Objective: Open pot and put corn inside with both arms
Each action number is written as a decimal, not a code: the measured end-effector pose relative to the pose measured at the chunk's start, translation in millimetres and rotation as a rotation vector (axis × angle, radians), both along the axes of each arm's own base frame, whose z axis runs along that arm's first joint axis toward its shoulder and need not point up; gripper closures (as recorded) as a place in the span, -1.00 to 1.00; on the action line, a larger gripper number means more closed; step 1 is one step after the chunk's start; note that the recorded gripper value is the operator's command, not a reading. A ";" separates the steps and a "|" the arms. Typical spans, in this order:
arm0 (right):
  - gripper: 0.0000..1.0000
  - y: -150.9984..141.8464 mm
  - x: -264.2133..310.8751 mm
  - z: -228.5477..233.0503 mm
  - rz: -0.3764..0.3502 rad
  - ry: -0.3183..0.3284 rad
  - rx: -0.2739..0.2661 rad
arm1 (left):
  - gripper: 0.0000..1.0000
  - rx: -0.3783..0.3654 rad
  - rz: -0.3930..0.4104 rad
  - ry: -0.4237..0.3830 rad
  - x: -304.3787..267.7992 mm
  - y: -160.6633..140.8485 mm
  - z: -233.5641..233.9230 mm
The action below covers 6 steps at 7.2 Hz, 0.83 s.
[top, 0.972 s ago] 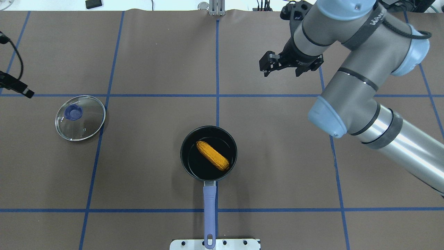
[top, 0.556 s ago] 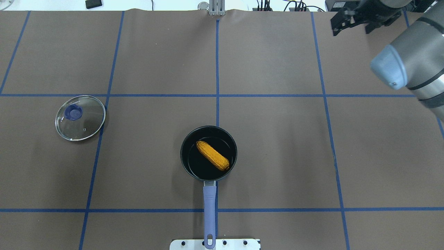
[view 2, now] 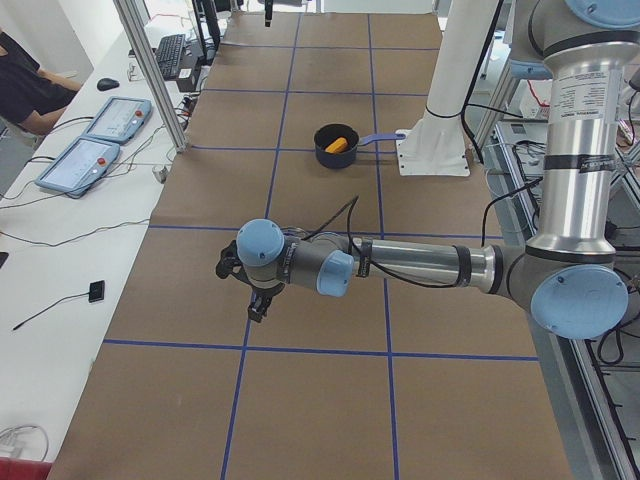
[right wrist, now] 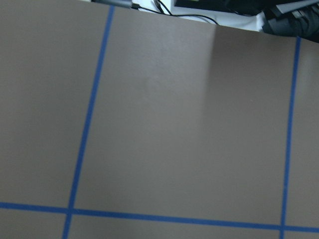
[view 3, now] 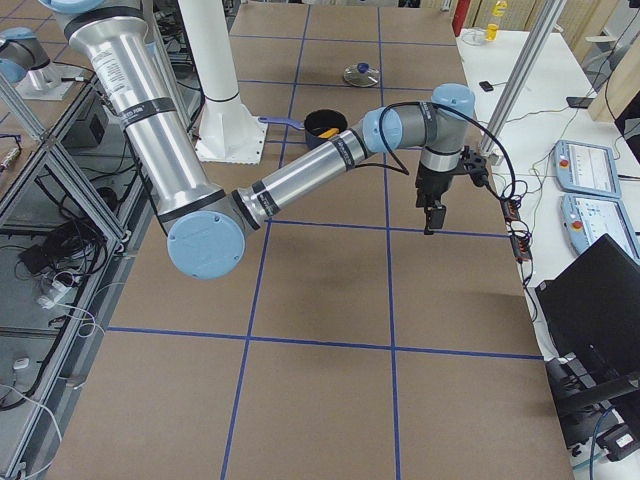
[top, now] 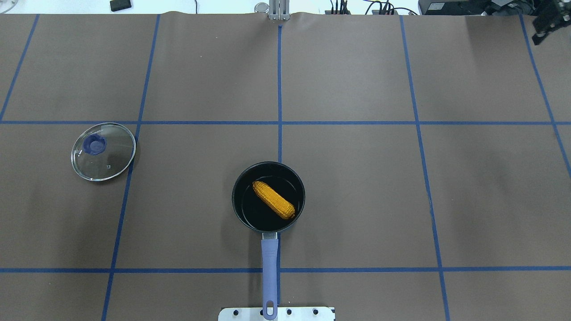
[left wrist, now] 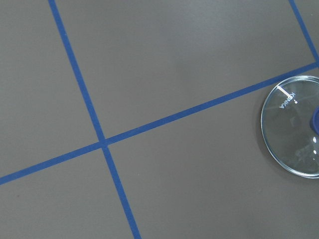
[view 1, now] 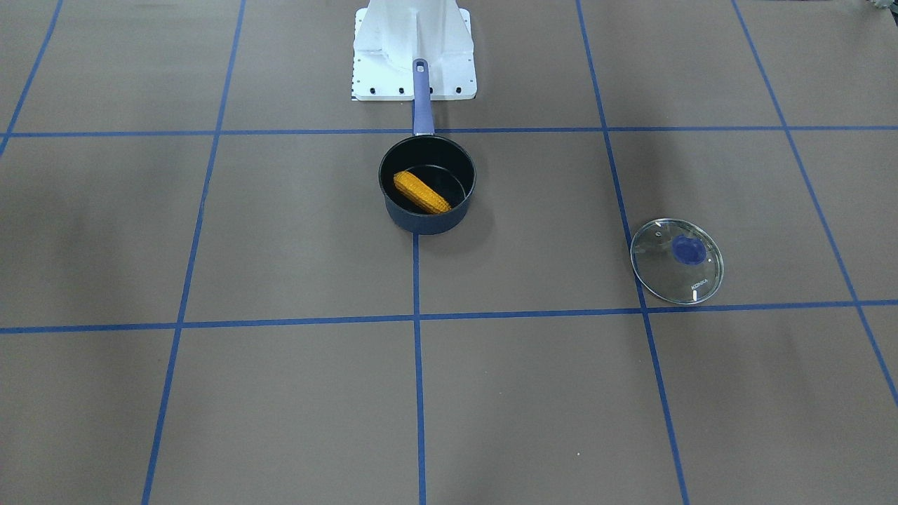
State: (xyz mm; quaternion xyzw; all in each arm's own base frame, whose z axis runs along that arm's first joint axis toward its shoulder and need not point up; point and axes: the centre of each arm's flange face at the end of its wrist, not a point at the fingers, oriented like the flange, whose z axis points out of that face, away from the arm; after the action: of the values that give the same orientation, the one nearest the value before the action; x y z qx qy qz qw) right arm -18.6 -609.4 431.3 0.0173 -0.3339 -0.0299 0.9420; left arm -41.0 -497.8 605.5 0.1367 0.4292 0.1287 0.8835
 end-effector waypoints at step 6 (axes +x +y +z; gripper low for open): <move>-1.00 141.1 59.6 205.3 0.053 -0.080 -0.011 | -0.99 -0.041 -0.036 -0.031 -3.5 -2.5 4.4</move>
State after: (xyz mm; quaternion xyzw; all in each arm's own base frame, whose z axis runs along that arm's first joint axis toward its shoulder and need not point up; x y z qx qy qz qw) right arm 41.1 -468.3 636.6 0.0220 -0.3711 -0.0023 0.9283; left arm -44.5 -500.3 609.8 0.1242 0.4154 0.1060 0.8949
